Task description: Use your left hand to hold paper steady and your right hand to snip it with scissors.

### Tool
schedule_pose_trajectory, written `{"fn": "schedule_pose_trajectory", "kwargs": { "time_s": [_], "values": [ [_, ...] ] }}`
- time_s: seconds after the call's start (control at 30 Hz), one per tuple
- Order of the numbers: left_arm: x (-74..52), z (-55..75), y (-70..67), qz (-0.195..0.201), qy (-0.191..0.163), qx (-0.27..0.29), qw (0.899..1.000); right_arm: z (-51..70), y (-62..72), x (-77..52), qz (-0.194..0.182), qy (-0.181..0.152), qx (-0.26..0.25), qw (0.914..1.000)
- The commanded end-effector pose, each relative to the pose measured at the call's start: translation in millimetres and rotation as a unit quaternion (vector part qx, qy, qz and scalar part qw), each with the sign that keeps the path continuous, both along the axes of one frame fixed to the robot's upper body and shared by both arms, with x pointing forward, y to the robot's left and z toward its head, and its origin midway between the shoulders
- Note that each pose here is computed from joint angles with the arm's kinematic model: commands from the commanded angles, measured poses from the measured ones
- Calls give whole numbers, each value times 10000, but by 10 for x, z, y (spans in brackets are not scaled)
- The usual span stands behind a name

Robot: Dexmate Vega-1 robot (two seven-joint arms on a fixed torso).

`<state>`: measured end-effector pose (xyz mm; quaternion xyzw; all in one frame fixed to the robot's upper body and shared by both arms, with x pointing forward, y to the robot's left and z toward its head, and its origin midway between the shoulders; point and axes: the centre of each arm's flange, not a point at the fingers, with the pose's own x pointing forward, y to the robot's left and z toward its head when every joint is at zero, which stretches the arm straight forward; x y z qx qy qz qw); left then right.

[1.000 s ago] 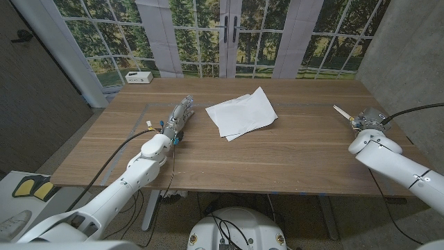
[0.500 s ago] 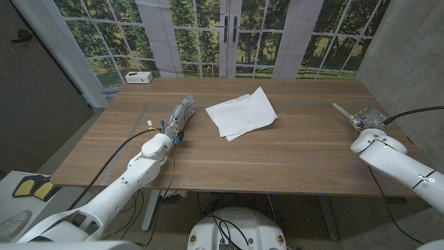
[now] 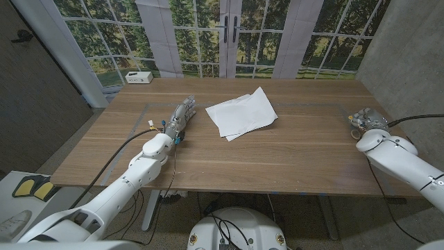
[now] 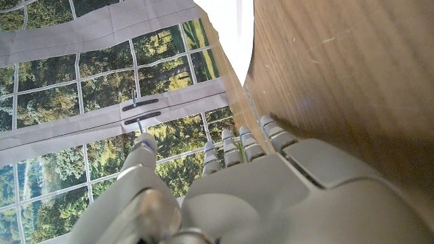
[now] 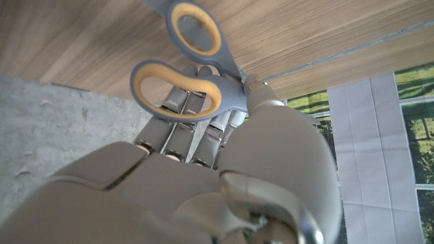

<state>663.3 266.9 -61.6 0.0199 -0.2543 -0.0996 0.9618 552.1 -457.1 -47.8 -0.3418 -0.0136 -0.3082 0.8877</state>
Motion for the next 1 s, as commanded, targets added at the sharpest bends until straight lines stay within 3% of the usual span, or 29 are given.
{"fn": "schedule_pose_trajectory", "kwargs": {
  "time_s": [0.03, 0.33, 0.73, 1.0],
  "values": [
    [15, -11, -22, -42, 31, 1, 10000, -36, -132, -10, 572, -411, 1110, 9913],
    [23, -13, -49, -75, 52, 27, 10000, 10, -141, -34, 1029, -802, 1812, 9748],
    [41, -29, -98, -111, 73, 39, 9999, 148, -44, -99, 1120, -1106, 1803, 9709],
    [37, -34, -110, -112, 76, 47, 9999, 177, -2, -100, 1404, -1171, 2112, 9602]
  ]
}}
